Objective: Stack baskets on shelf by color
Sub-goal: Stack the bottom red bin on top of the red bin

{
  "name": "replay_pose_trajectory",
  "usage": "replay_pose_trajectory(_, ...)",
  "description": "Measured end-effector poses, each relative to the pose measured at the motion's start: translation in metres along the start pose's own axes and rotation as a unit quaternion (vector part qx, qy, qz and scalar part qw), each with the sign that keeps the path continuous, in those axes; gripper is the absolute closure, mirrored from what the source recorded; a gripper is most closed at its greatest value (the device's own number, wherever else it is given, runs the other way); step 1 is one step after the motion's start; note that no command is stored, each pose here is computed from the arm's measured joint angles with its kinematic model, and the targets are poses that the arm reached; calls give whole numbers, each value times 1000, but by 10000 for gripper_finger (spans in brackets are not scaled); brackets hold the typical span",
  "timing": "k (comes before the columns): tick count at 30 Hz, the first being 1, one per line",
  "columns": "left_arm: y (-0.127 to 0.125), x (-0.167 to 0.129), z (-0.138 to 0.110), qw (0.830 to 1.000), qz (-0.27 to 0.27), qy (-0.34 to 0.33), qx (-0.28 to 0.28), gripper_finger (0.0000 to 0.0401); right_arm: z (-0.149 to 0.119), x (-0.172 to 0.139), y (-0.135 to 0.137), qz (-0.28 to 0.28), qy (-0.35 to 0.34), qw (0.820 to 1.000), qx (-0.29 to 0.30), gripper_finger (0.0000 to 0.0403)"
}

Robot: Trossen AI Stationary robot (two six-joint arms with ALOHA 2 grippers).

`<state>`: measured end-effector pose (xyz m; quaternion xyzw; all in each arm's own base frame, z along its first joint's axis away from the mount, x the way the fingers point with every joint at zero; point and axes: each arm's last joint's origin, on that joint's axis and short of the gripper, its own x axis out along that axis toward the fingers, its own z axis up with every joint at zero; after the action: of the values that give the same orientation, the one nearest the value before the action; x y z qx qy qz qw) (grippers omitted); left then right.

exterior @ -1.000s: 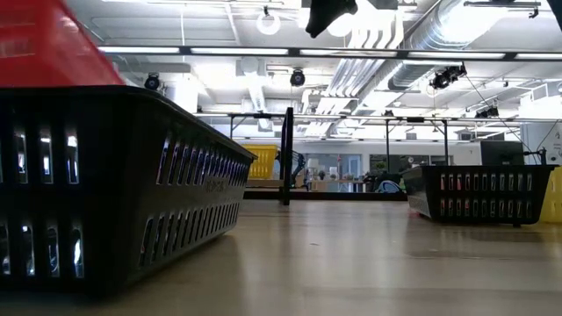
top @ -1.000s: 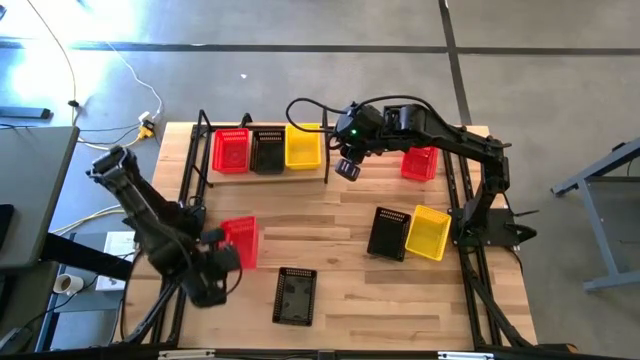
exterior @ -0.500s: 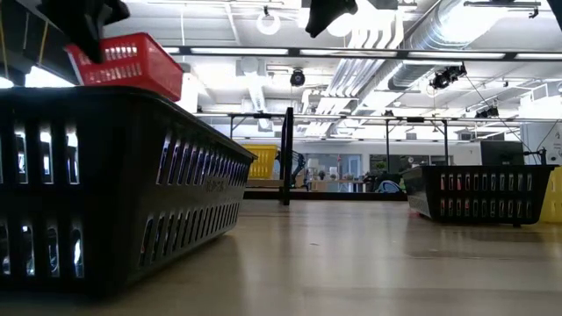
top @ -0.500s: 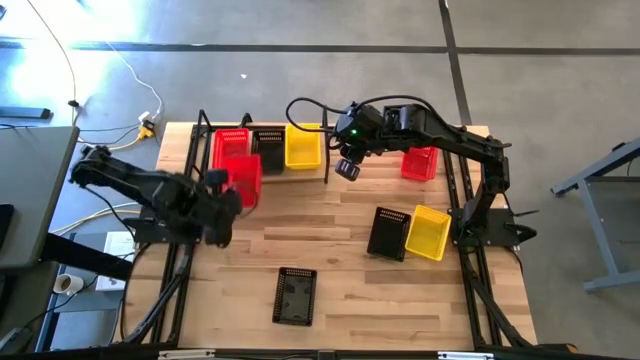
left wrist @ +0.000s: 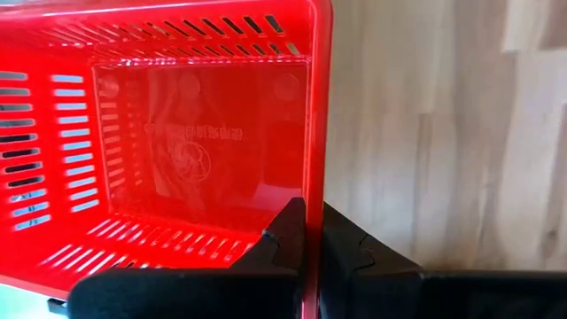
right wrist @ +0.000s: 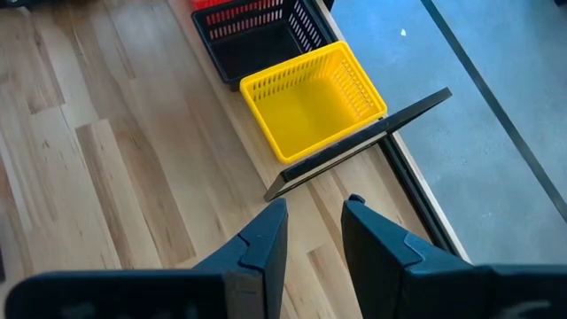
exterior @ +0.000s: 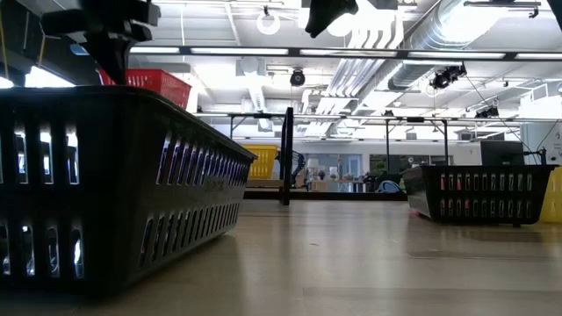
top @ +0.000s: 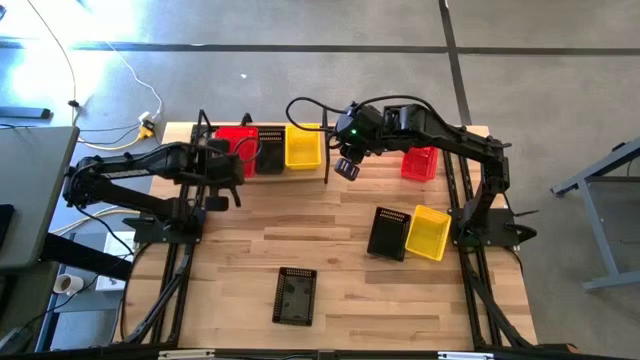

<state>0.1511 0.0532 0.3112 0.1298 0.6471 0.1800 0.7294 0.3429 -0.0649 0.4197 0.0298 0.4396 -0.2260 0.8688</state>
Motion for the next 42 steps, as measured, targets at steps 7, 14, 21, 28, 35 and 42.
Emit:
replay_pose_trajectory(7,28,10,-4,1000,-11,-14,-8,401,0,0,0,-4,-1,1000,0,307)
replay_pose_trajectory(14,45,17,-14,999,-33,-13,-25,401,0,0,-2,-26,-3,1000,-7,307)
replay_pose_trajectory(21,50,28,-19,998,-38,-9,-56,401,0,0,-2,-26,-3,1000,-13,307)
replay_pose_trajectory(28,44,49,-25,997,-50,14,-59,401,1,0,-1,-22,-7,1000,-12,307)
replay_pose_trajectory(35,46,58,-34,997,-52,35,-48,401,2,0,-1,-19,-11,1000,-9,307)
replay_pose_trajectory(42,49,70,-39,998,-51,33,-30,401,2,0,-1,-19,-12,1000,3,307)
